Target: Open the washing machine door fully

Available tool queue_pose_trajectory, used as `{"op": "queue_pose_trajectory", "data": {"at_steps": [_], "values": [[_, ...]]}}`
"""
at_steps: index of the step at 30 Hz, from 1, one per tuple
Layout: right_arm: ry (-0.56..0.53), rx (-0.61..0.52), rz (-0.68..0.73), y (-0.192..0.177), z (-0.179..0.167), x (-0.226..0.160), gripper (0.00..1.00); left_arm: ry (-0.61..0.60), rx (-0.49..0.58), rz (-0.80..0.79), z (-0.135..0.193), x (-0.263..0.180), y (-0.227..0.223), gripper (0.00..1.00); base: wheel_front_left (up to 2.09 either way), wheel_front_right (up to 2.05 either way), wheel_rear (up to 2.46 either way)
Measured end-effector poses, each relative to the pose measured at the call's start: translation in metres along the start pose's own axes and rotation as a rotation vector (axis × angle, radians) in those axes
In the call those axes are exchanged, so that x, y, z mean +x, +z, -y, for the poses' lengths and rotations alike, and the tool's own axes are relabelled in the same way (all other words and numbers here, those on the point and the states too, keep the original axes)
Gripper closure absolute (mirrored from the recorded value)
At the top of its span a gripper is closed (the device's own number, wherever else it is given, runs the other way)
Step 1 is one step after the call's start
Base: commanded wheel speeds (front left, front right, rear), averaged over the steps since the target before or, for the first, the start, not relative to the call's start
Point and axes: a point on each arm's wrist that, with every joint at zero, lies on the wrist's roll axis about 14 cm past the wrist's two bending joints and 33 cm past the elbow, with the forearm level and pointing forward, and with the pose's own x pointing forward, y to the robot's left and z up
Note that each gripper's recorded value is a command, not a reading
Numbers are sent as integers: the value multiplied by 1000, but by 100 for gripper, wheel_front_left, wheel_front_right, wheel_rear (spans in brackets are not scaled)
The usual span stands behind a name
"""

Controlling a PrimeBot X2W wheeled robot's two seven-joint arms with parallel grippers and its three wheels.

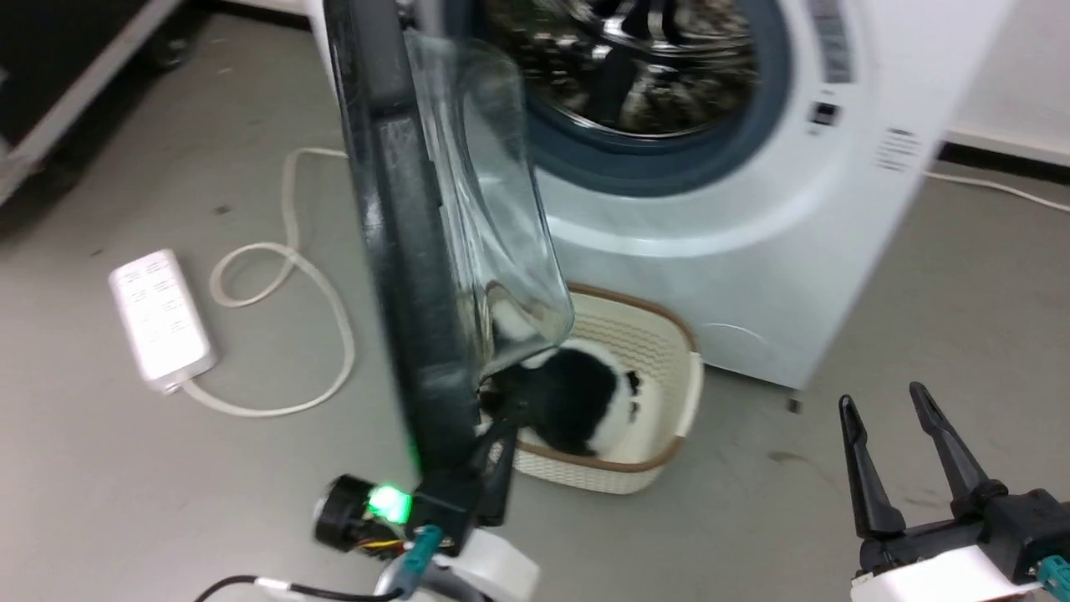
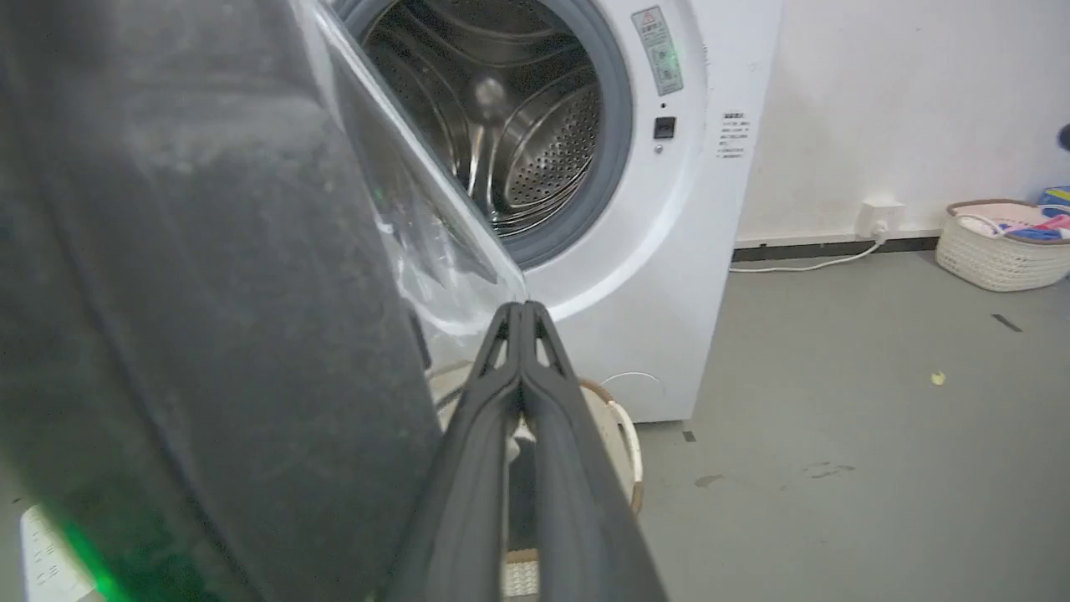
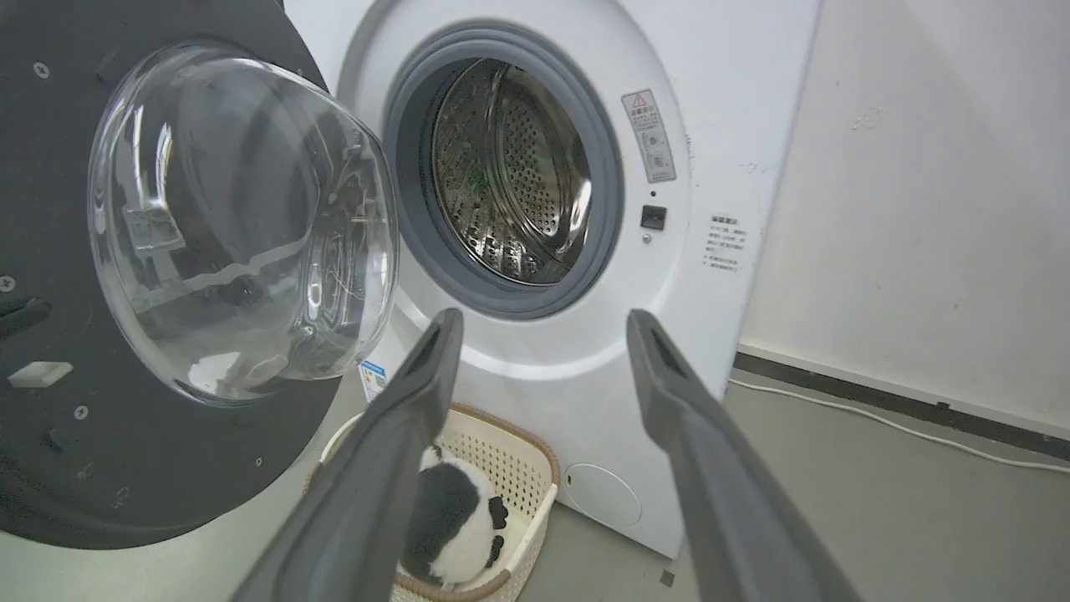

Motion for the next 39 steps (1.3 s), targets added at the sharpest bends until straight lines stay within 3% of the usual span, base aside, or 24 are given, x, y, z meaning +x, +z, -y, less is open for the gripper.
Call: {"op": "queue_pose_trajectory", "data": {"at_steps": [16, 17, 21, 27, 39], "values": [[280, 82, -45, -36, -96, 50, 0, 569, 131, -73, -194, -83, 0, 100, 0, 0, 0], [280, 82, -45, -36, -96, 50, 0, 569, 131, -73, -194, -83, 0, 100, 0, 0, 0], [314, 81, -62, -52, -108, 61, 0, 655, 188, -100, -244, -88, 4, 100, 0, 0, 0], [289, 84, -113, -76, -98, 67, 0, 713, 235, -153, -293, -87, 2, 100, 0, 0, 0], [244, 72, -160, -100, -76, 72, 0, 753, 268, -229, -341, -67, -10, 100, 0, 0, 0]]}}
